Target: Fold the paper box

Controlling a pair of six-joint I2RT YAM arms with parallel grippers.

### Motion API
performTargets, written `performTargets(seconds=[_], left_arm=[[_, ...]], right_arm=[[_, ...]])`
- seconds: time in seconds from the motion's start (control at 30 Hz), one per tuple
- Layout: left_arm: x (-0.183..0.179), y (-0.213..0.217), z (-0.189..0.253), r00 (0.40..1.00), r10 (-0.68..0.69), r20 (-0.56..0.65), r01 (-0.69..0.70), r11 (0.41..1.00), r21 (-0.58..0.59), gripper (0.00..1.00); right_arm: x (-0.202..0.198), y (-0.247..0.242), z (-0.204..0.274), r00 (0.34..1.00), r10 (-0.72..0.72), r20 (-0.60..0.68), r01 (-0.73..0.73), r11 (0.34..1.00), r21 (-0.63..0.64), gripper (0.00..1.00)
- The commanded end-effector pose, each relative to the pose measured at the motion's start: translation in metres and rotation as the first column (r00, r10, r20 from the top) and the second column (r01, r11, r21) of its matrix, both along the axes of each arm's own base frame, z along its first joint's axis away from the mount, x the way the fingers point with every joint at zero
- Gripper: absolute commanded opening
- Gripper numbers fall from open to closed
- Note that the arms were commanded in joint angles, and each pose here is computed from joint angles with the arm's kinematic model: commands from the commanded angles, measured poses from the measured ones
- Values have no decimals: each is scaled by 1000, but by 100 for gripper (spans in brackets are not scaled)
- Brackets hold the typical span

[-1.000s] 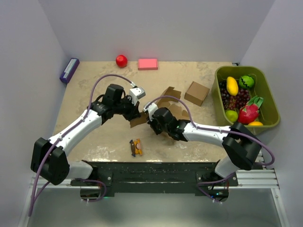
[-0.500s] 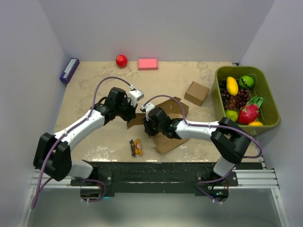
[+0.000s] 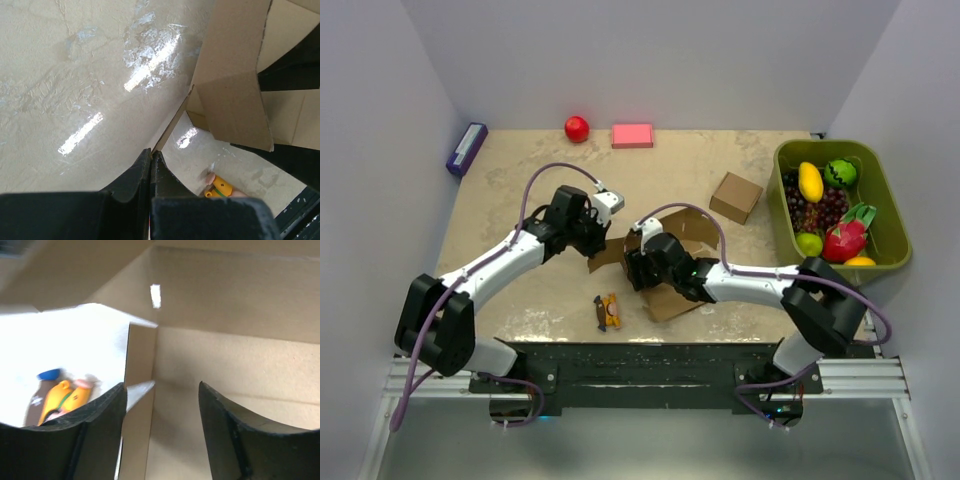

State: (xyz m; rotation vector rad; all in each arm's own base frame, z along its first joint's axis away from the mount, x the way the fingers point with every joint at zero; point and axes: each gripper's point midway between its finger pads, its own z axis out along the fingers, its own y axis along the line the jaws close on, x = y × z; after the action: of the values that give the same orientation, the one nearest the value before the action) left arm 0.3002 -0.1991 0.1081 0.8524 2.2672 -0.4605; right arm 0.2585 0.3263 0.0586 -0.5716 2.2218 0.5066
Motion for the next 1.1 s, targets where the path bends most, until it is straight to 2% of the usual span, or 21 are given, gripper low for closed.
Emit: performTargets(seconds=[0.0, 0.17, 0.23, 0.27, 0.3, 0.4, 0.5, 0.73, 1.07], left_arm=[[-2, 5, -11, 1000, 7, -17, -7, 999, 34, 0], [-2, 5, -10, 1000, 11, -16, -10, 999, 33, 0], [-2, 5, -11, 1000, 13, -18, -12, 999, 34, 0], [-2, 5, -11, 1000, 11, -18, -10, 999, 34, 0], [-2, 5, -11, 1000, 11, -19, -10, 999, 32, 0], [-2, 5, -11, 1000, 11, -19, -10, 999, 32, 0], [-2, 5, -11, 1000, 12, -21, -11, 999, 32, 0], [-3, 5, -14, 999, 12, -30, -11, 999, 32, 0], [-3, 4, -14, 999, 10, -33, -9, 999, 31, 0]], right_arm=[[-5, 10, 54, 999, -2, 46, -6, 984, 177, 63], [-11, -10, 68, 996, -79, 42, 68, 974, 218, 65], [-11, -19, 64, 992, -118, 34, 109, 972, 208, 61], [-11, -22, 61, 991, -127, 33, 118, 973, 200, 58], [-13, -23, 52, 992, -124, 20, 118, 977, 180, 48], [-21, -22, 34, 995, -94, -21, 96, 983, 155, 33], [-30, -16, 25, 997, -68, -47, 75, 984, 162, 27], [-42, 0, 32, 998, -35, -58, 47, 974, 222, 26], [-52, 19, 7, 993, 8, -116, 13, 984, 178, 27]])
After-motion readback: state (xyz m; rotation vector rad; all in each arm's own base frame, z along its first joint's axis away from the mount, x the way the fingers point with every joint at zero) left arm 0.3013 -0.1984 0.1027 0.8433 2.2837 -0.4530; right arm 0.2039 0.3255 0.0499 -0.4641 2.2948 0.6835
